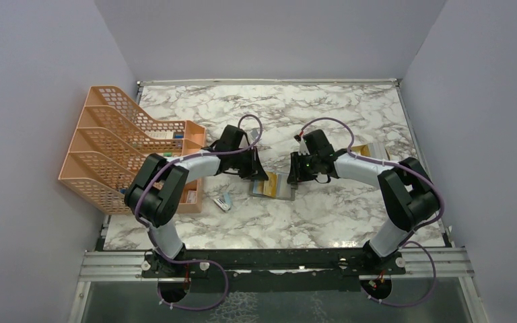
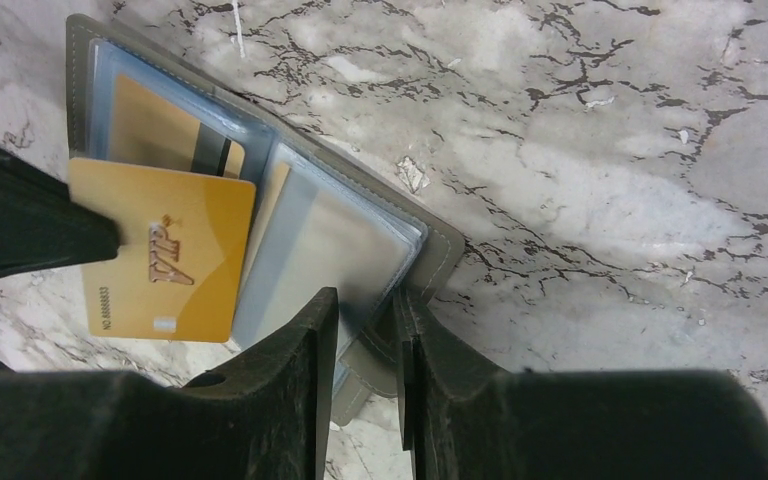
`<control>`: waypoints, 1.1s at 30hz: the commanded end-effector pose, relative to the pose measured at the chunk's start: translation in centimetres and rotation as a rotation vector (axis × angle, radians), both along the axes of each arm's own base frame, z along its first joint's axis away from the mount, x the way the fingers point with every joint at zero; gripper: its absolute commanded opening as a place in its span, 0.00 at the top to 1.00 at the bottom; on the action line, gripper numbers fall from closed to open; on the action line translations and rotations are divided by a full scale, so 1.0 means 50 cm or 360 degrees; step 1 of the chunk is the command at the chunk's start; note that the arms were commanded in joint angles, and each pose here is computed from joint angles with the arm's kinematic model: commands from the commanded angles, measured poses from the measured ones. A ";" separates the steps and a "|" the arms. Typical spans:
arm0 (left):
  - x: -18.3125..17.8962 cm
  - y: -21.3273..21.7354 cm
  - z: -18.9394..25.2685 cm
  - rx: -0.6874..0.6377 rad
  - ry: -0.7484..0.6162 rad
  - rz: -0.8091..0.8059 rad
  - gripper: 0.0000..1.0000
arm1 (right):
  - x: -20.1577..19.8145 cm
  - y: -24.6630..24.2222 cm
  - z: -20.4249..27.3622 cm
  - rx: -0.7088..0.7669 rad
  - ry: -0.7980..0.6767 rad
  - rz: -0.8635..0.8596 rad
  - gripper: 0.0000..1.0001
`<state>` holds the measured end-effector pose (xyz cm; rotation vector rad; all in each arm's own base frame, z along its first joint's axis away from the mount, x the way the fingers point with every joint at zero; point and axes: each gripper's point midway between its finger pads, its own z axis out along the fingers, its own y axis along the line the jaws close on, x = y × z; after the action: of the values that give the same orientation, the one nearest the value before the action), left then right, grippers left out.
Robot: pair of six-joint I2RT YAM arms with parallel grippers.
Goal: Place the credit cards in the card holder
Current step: Insert the credit card into the card holder.
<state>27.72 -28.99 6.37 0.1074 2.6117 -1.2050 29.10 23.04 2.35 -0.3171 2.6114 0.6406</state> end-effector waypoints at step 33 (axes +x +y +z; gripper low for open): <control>0.026 0.010 -0.079 0.0241 0.0142 -0.0069 1.00 | 0.016 -0.036 -0.010 -0.0159 -0.0082 -0.0056 0.66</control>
<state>28.90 -29.17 3.98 0.1714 2.7453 -1.1259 29.09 23.16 2.45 -0.3378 2.6020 0.6314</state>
